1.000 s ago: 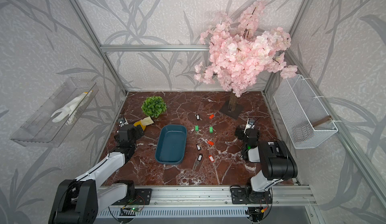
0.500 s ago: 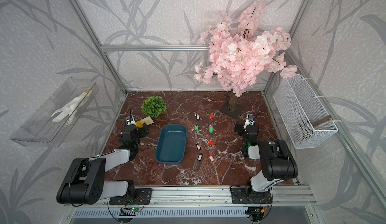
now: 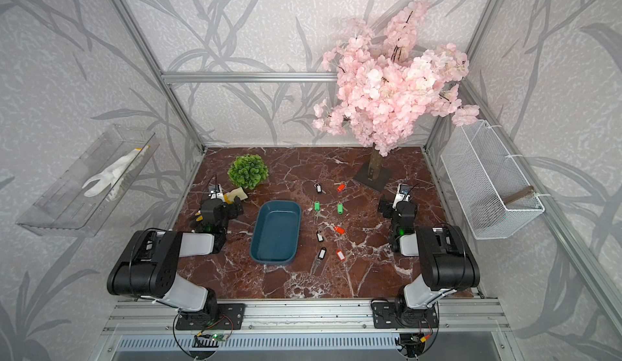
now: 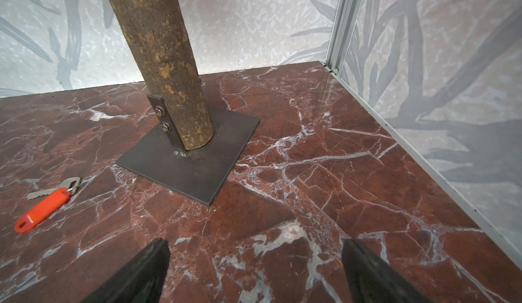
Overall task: Take the keys out of the storage box
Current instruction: Reset both arms
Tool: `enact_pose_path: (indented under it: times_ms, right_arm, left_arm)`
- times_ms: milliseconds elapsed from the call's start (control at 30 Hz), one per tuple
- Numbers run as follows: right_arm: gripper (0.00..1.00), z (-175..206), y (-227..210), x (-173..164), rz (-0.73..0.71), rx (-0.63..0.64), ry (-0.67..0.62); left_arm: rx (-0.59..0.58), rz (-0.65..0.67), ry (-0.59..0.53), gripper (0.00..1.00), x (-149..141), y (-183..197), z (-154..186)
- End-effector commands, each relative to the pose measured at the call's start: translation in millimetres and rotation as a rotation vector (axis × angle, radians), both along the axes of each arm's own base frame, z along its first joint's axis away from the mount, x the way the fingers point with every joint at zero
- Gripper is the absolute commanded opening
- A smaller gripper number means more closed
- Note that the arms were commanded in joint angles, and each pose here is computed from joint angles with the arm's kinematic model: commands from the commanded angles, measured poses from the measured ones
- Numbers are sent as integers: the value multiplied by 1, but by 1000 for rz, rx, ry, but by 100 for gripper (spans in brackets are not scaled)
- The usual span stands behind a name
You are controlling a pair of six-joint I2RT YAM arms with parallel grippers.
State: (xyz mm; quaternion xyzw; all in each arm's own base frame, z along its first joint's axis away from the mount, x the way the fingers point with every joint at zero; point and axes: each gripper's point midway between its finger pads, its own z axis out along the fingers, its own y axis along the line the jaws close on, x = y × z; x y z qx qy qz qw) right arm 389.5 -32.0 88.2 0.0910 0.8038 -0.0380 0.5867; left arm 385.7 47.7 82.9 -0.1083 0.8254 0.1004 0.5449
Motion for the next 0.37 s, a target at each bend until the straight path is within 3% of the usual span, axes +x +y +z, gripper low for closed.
enact_pose_path:
  times_ms: [0, 333]
  right_arm:
    - [99, 4, 2, 3, 12, -7, -12]
    - [99, 4, 2, 3, 12, -9, -8]
  left_arm:
    - [3, -6, -34, 100, 6, 1, 12]
    - [1, -9, -31, 100, 6, 0, 12]
